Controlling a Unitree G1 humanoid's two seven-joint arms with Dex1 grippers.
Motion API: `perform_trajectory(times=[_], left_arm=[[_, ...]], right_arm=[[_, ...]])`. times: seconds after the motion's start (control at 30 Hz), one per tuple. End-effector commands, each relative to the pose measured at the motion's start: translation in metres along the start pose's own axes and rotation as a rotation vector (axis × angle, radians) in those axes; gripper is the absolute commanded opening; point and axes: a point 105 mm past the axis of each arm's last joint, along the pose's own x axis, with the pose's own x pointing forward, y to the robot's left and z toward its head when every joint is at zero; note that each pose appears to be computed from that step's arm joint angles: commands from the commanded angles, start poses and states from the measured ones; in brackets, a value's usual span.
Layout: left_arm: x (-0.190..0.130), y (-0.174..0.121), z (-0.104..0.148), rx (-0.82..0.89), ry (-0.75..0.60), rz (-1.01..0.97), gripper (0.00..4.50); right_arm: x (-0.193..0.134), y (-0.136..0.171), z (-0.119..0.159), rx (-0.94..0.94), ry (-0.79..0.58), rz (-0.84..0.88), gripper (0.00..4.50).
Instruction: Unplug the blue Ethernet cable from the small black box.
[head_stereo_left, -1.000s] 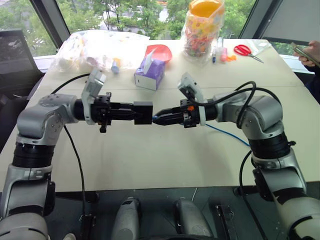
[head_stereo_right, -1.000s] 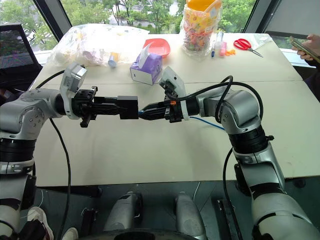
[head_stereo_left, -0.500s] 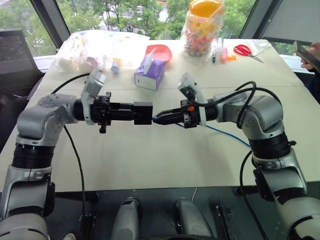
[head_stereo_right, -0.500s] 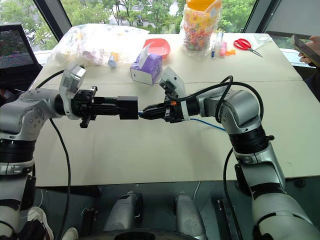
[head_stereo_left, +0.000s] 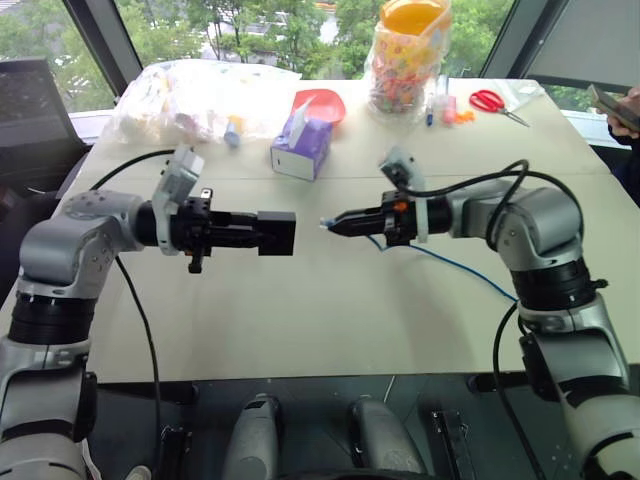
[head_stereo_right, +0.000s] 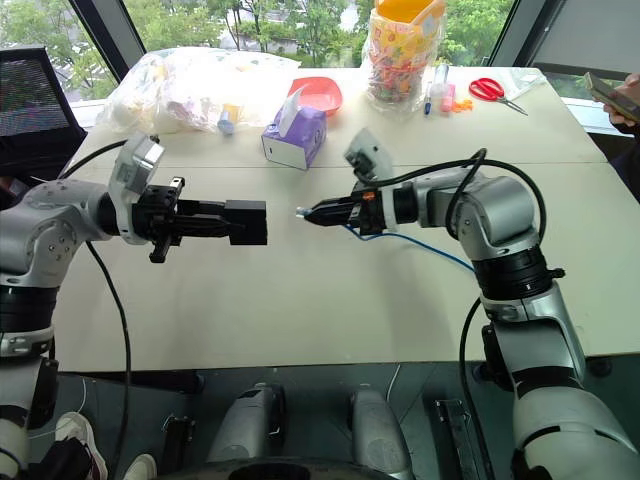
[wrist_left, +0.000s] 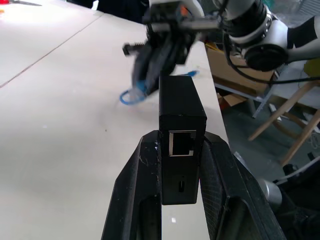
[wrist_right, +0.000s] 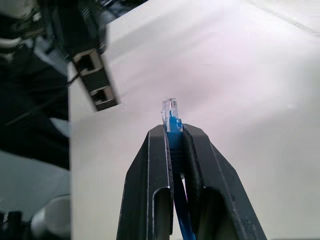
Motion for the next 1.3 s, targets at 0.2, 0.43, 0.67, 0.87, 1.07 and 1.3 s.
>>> perform_trajectory(times=[0.2, 0.43, 0.67, 0.87, 1.07, 1.3], left_arm=[[-0.003, 0.002, 0.009, 0.07, -0.007, 0.037, 0.45], [0.03, 0.016, -0.019, 0.168, 0.014, 0.148, 0.45], [0.061, 0.027, -0.048, 0.173, -0.023, 0.253, 0.45], [0.072, 0.042, -0.055, 0.174, -0.063, 0.35, 0.45], [0.076, 0.056, -0.066, 0.2, -0.085, 0.46, 0.45], [0.078, 0.076, -0.086, 0.178, -0.128, 0.594, 0.45]], right_arm=[[-0.013, -0.039, 0.015, -0.138, -0.044, -0.233, 0.05], [0.015, -0.087, 0.016, -0.148, -0.094, -0.519, 0.05], [0.043, -0.107, -0.006, -0.084, -0.048, -0.614, 1.68], [0.033, -0.109, -0.006, -0.088, -0.052, -0.64, 4.46], [-0.004, -0.103, 0.005, -0.071, -0.133, -0.731, 4.46], [-0.042, -0.083, -0.03, 0.056, -0.149, -0.813, 4.46]])
